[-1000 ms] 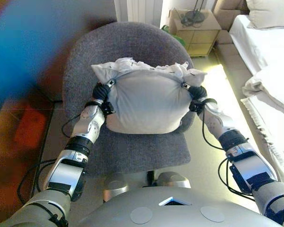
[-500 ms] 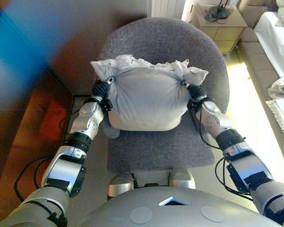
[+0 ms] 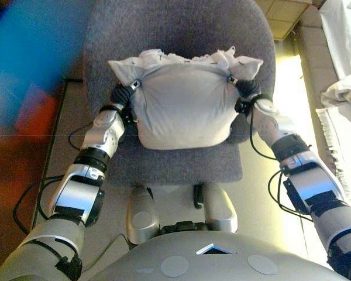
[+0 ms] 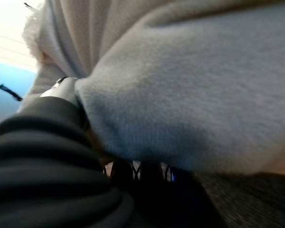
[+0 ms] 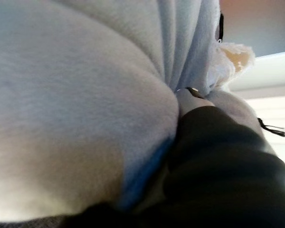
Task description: Pick up the cushion and take it to the sofa
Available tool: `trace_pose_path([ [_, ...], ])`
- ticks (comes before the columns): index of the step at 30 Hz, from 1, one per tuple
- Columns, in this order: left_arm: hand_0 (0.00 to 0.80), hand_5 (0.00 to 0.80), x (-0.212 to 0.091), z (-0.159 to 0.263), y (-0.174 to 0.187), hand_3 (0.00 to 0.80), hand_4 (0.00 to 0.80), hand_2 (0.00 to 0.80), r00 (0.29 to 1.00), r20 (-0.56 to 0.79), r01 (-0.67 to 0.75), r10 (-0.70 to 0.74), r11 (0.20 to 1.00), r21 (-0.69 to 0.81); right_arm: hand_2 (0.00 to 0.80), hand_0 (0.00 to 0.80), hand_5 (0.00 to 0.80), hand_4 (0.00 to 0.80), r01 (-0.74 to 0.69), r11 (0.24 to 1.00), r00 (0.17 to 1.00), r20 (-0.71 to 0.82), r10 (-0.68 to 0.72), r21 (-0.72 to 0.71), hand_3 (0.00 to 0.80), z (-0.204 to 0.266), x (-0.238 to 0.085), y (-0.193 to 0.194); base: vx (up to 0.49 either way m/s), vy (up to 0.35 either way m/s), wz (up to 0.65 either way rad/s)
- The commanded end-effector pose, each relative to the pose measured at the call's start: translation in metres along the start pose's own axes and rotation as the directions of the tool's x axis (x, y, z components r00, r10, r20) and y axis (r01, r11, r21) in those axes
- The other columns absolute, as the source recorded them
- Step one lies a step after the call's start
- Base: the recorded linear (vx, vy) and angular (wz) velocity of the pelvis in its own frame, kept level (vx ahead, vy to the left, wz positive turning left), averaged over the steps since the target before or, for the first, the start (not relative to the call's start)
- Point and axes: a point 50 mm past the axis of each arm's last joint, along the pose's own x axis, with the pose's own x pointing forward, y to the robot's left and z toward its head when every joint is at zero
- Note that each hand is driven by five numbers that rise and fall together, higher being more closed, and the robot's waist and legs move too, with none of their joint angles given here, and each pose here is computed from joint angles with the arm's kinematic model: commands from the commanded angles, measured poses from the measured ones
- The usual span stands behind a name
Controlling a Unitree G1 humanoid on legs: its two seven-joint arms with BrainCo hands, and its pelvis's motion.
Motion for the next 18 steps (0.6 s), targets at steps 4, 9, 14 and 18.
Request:
trace_pose_path([
  [4,0.800,0.800,0.017,0.077,-0.026,0.800,0.800,0.800,0.977,0.207,0.043,-0.044,0.999,0.009,0.800,0.800,0.800,0.800,-0.113,0.991,0.988,0.116,0.104,0.074,0.800,0.050,0.010,0.033,0.015,-0.003,0.02],
  [9,0.800,0.800,0.017,0.045,-0.019,0.800,0.800,0.800,0.995,0.095,-0.032,0.035,0.999,-0.032,0.800,0.800,0.800,0.800,-0.061,0.998,0.998,-0.007,0.061,0.034,0.800,0.017,0.014,0.024,0.275,0.013,0.08],
  [14,0.000,0.000,0.022,0.040,-0.010,0.000,0.000,0.000,0.996,0.039,-0.080,0.081,0.997,-0.023,0.000,0.000,0.000,0.000,0.002,1.000,0.998,-0.063,-0.001,0.007,0.000,0.012,0.018,0.021,0.127,-0.026,0.02],
  [18,0.000,0.000,0.021,0.041,-0.009,0.000,0.000,0.000,0.996,0.038,-0.083,0.084,0.996,-0.024,0.000,0.000,0.000,0.000,0.053,0.999,0.997,-0.064,-0.053,-0.009,0.000,0.015,0.019,0.013,0.076,-0.016,0.03],
])
